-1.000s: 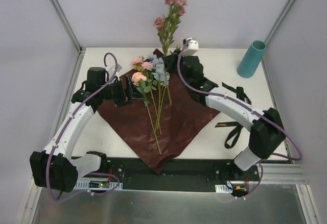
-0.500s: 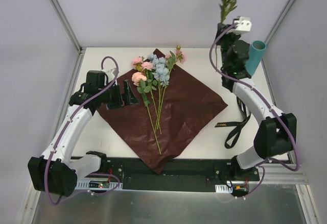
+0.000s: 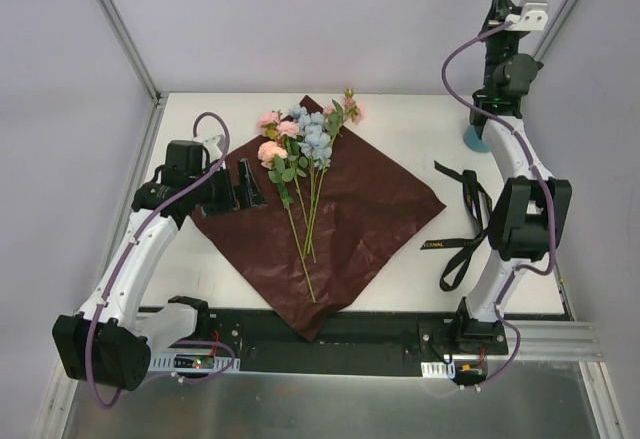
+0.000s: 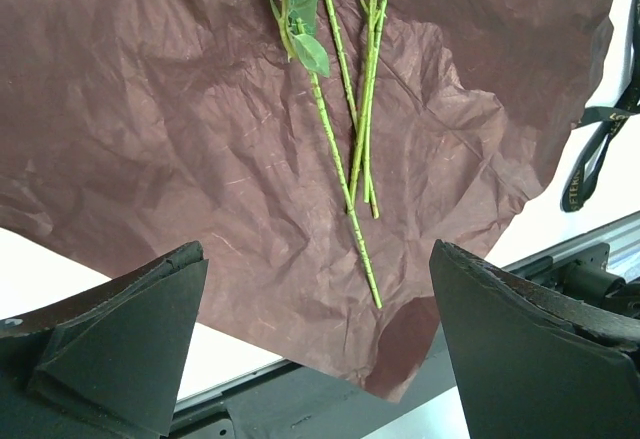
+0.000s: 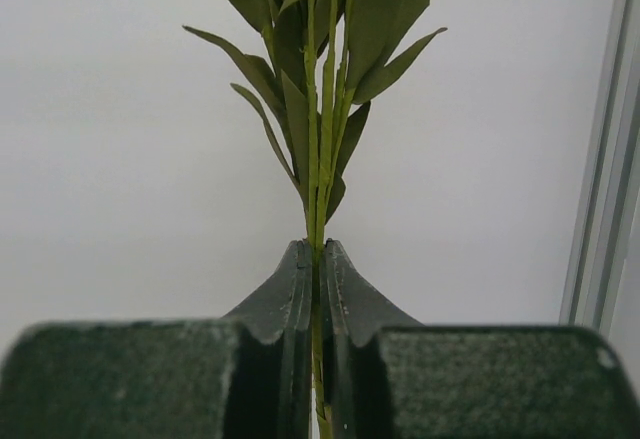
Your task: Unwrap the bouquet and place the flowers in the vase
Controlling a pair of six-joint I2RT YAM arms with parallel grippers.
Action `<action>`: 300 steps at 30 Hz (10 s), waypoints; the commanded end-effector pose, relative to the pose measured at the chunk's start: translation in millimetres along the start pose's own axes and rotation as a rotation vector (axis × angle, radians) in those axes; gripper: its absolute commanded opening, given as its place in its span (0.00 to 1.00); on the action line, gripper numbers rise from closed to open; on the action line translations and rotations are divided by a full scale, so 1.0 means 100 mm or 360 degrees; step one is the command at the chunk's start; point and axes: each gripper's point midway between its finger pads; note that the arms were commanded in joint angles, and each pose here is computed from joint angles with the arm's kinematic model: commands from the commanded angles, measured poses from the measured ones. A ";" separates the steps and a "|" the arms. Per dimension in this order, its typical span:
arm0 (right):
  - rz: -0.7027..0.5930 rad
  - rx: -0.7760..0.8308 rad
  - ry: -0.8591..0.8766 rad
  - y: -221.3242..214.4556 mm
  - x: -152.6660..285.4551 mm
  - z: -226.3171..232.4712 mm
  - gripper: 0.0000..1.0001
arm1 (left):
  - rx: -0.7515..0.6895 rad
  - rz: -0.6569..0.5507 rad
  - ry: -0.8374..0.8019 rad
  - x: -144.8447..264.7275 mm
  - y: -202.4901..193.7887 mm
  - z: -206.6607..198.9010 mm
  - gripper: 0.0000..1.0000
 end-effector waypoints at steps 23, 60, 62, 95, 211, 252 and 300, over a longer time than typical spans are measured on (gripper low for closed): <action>-0.0071 0.0181 -0.0086 -0.55 0.08 -0.82 0.04 | -0.0026 -0.0002 0.0115 0.03 0.03 0.14 0.99; 0.1446 -0.0837 -0.0969 -0.41 2.76 0.02 0.65 | 0.0232 -0.0030 -0.0010 -0.01 0.04 -0.05 0.78; 0.1505 -0.0940 -0.0912 -0.40 2.97 0.16 0.64 | 0.0297 -0.0022 0.0003 -0.09 0.09 -0.03 0.75; 0.1947 -0.1308 -0.0499 -0.23 4.17 0.90 0.62 | 0.0409 0.0318 0.0229 -1.82 -0.23 0.14 0.51; 0.0117 -0.0244 -0.0027 1.32 1.16 0.54 0.00 | -0.0691 -0.0412 -0.0003 0.56 0.04 -0.51 0.99; 0.0420 0.0018 -0.0448 0.08 0.52 -0.82 0.21 | -0.0603 -0.0565 0.0084 0.70 0.14 -0.39 0.99; 0.1963 -0.1436 -0.0239 -1.43 3.37 2.27 0.40 | -0.0540 -0.0555 0.0212 0.66 0.14 -0.20 0.99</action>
Point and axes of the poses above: each gripper's point midway between its finger pads, its own x axis back along the fingers, its own z axis along the line the jaws close on, y = z × x, and after that the axes turned 6 degrees about -x, right-handed
